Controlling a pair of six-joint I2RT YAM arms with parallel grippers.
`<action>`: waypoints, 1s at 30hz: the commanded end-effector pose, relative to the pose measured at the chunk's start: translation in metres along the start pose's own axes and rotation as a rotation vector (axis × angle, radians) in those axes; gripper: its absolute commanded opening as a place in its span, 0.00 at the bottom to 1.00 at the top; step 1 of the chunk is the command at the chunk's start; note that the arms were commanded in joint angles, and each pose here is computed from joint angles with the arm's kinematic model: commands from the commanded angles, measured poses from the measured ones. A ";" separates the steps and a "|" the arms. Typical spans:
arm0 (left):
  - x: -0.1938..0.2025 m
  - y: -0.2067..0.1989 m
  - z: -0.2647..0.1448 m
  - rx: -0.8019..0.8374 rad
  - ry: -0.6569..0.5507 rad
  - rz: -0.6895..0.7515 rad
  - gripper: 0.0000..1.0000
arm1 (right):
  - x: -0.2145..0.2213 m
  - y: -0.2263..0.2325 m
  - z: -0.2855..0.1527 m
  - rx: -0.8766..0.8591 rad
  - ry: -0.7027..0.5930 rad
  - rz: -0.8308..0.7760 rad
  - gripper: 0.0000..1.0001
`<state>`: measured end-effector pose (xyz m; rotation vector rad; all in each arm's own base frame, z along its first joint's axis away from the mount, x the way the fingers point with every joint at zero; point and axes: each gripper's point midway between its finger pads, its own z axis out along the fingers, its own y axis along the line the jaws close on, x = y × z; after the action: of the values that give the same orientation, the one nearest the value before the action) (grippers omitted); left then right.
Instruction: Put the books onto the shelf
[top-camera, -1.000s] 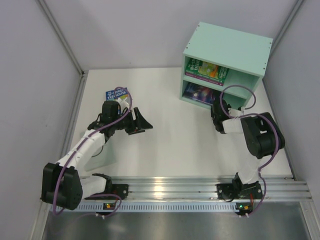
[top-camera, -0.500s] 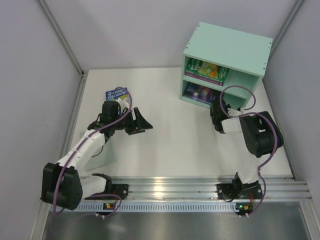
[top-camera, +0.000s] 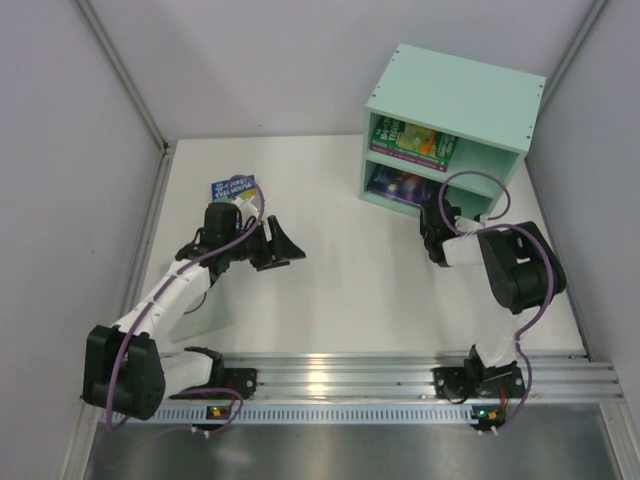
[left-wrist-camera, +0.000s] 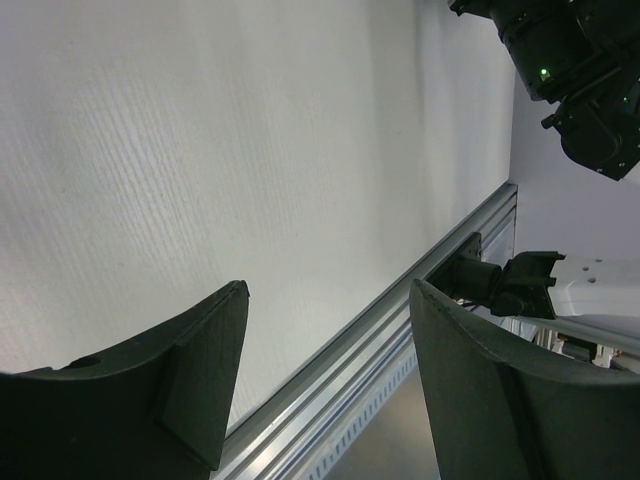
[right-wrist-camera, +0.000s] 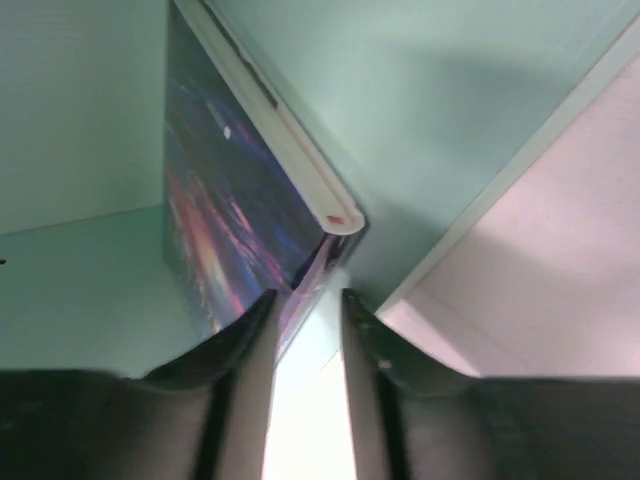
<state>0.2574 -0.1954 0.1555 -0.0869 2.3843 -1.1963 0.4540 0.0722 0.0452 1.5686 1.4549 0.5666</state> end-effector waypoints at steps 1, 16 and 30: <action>-0.010 -0.007 -0.003 0.013 -0.038 0.041 0.71 | 0.002 0.011 -0.008 -0.020 0.008 -0.027 0.35; -0.030 -0.007 -0.015 -0.095 -0.110 -0.004 0.67 | 0.003 0.049 -0.073 -0.110 0.108 -0.117 0.57; -0.116 0.144 -0.168 -0.788 -0.618 -0.392 0.88 | 0.150 0.040 -0.208 -0.474 0.826 -0.697 1.00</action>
<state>0.3277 0.0111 0.1804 -0.9035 2.1690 -0.4548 0.3556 0.2379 0.1296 0.7255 2.0416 0.9536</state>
